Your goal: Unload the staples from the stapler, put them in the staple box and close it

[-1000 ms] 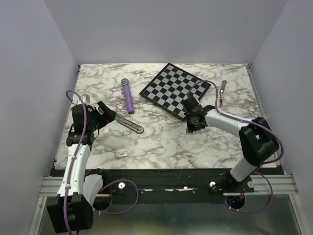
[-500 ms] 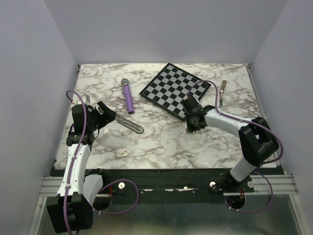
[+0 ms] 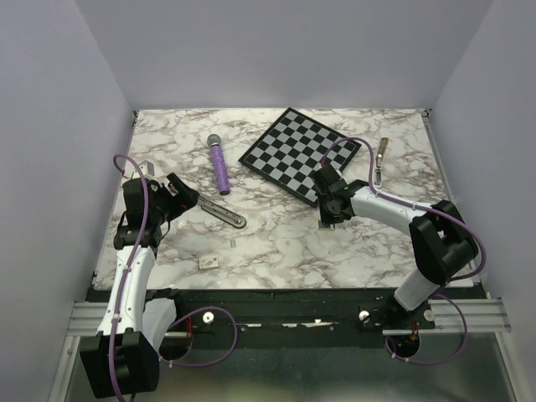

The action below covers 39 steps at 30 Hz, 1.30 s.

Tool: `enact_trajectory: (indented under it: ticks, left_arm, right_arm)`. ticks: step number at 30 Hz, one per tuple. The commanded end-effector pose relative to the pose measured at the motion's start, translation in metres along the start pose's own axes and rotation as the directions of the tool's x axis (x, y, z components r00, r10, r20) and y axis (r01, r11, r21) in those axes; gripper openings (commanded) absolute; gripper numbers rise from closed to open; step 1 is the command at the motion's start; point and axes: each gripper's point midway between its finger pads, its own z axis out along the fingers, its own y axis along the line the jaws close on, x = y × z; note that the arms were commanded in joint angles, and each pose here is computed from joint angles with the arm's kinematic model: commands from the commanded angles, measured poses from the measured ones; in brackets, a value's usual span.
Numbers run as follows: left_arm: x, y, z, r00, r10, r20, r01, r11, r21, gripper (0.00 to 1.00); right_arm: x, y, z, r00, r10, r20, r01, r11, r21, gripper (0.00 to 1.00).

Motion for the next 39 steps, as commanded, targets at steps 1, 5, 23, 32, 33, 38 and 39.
enact_trajectory:
  ticks: [1,5,23,32,33,38,39]
  left_arm:
    - [0.0035,0.0002,0.0002,1.0,0.005,-0.011,-0.005,1.0,0.003,0.99]
    - [0.0031,0.0002,0.0,1.0,0.006,-0.011,-0.006,1.0,0.003,0.99]
    - [0.0039,0.0001,0.0001,1.0,0.005,-0.013,-0.004,1.0,0.004,0.99]
    - [0.0035,0.0006,0.0008,1.0,0.004,-0.012,-0.004,1.0,0.003,0.99]
    - [0.0041,0.001,0.0009,1.0,0.003,-0.013,-0.003,1.0,0.002,0.99]
    - [0.0046,0.0007,0.0011,1.0,0.001,-0.014,-0.001,1.0,0.003,0.99]
    - [0.0048,0.001,0.001,1.0,0.001,-0.015,-0.001,1.0,0.002,0.99]
  right_arm:
    - [-0.0034,-0.0025,-0.0053,0.999,0.033,0.015,-0.033,0.999,0.007,0.22]
    - [-0.002,-0.0025,-0.0041,0.999,0.04,0.011,-0.04,0.999,0.009,0.23]
    - [0.0014,-0.0045,-0.0018,0.999,0.041,0.001,-0.041,0.999,0.018,0.24]
    - [0.0042,-0.0036,0.0002,0.999,0.043,-0.007,-0.043,0.999,0.019,0.25]
    - [0.0046,-0.0035,0.0006,0.999,0.041,-0.009,-0.041,0.999,0.018,0.25]
    - [0.0054,-0.0034,-0.0023,0.999,0.039,-0.005,-0.039,0.999,0.015,0.25]
    - [0.006,-0.0026,-0.0027,0.999,0.038,-0.004,-0.038,0.999,0.014,0.25]
